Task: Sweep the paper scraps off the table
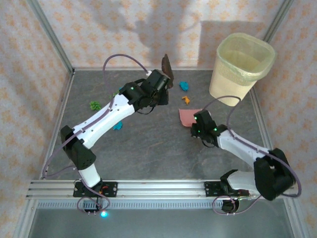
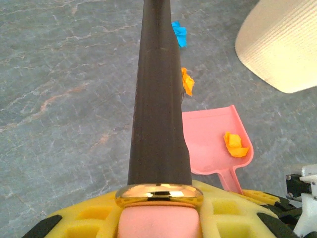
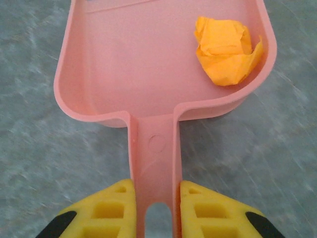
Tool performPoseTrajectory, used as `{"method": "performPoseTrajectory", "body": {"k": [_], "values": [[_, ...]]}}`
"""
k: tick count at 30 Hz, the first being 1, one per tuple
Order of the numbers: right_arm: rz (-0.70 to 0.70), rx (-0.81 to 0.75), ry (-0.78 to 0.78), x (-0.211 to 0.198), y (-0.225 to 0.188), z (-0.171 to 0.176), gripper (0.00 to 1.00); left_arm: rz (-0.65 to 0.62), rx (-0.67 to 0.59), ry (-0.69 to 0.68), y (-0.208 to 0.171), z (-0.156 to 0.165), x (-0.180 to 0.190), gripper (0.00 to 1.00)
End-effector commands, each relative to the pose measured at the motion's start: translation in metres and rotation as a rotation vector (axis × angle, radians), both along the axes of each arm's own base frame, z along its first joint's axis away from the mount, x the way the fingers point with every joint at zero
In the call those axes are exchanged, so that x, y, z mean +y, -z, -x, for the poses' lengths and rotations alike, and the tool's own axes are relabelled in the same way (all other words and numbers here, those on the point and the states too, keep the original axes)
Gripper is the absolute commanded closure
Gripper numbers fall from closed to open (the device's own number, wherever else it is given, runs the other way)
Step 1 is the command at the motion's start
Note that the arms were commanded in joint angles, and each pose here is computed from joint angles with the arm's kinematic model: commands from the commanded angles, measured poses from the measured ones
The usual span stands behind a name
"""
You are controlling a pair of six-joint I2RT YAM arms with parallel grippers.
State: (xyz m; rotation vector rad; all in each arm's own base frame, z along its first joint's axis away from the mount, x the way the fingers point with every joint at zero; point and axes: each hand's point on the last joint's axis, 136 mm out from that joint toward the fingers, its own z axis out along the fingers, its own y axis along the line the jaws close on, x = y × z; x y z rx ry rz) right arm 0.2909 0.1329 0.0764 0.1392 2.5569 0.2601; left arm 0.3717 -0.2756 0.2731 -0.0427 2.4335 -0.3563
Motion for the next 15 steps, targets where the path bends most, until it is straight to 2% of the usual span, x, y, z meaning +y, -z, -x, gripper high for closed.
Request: {"method": "performPoseTrajectory", "body": {"k": [1, 9, 15], "values": [[0.046, 0.056, -0.042, 0.006, 0.007, -0.008, 1.0, 0.004, -0.05, -0.039, -0.012, -0.027, -0.004, 1.0], [0.064, 0.084, -0.013, 0.004, 0.029, -0.019, 1.0, -0.062, 0.036, 0.024, 0.029, -0.069, -0.04, 1.0], [-0.004, 0.045, 0.069, -0.017, 0.031, -0.022, 1.0, -0.05, 0.091, 0.058, 0.058, -0.078, -0.059, 1.0]]}}
